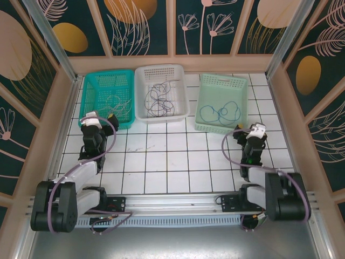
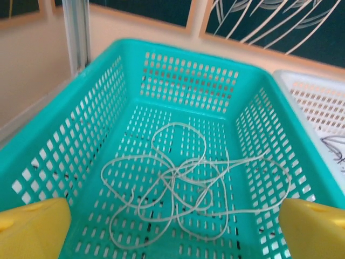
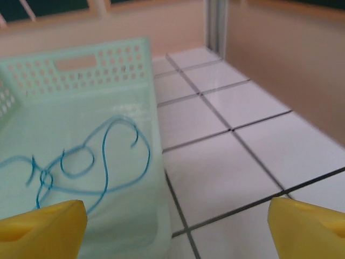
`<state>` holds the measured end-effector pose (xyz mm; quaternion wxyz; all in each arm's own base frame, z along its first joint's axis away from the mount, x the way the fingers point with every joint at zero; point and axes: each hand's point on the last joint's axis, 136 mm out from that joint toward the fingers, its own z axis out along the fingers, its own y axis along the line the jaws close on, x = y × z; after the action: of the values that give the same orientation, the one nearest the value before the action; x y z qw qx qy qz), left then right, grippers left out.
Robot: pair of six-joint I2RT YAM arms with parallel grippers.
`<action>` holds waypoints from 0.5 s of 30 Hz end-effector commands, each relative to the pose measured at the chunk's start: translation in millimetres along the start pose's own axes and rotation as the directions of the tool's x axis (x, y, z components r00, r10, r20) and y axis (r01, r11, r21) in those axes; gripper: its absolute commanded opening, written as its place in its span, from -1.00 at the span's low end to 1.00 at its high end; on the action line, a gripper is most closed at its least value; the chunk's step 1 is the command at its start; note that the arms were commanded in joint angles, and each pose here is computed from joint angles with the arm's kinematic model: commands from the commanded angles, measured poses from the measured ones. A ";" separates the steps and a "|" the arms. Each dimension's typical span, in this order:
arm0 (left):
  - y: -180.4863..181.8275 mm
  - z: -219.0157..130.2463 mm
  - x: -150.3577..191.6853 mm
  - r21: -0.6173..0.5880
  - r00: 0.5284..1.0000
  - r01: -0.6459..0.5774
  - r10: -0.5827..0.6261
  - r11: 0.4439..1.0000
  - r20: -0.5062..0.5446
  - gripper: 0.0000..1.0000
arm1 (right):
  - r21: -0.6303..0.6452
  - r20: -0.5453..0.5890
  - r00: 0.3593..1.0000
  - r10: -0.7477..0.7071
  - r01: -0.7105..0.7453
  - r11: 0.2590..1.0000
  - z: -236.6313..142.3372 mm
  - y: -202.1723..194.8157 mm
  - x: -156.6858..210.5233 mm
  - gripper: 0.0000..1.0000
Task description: Untangle the cables
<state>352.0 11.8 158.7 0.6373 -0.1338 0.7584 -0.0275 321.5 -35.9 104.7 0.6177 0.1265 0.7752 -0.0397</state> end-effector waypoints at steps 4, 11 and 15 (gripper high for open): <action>-8.6 -6.4 -33.2 0.031 0.968 -0.143 0.133 0.989 0.214 0.98 | -0.145 0.139 0.990 -0.011 0.031 0.989 28.6 32.0 -29.2 0.72; -3.4 3.8 -7.1 0.019 0.969 -0.184 0.178 0.983 0.169 0.98 | -0.184 0.100 0.994 -0.038 0.056 0.981 36.4 42.1 -24.1 0.75; 2.0 14.5 9.9 0.002 0.968 -0.184 0.180 0.983 0.173 0.98 | -0.189 0.090 0.995 -0.030 0.047 0.981 39.8 41.7 -24.7 0.96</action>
<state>362.1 11.3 134.4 0.6686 -0.0627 0.7404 0.0299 367.2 -10.3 112.6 0.6462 0.0590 0.7609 0.0067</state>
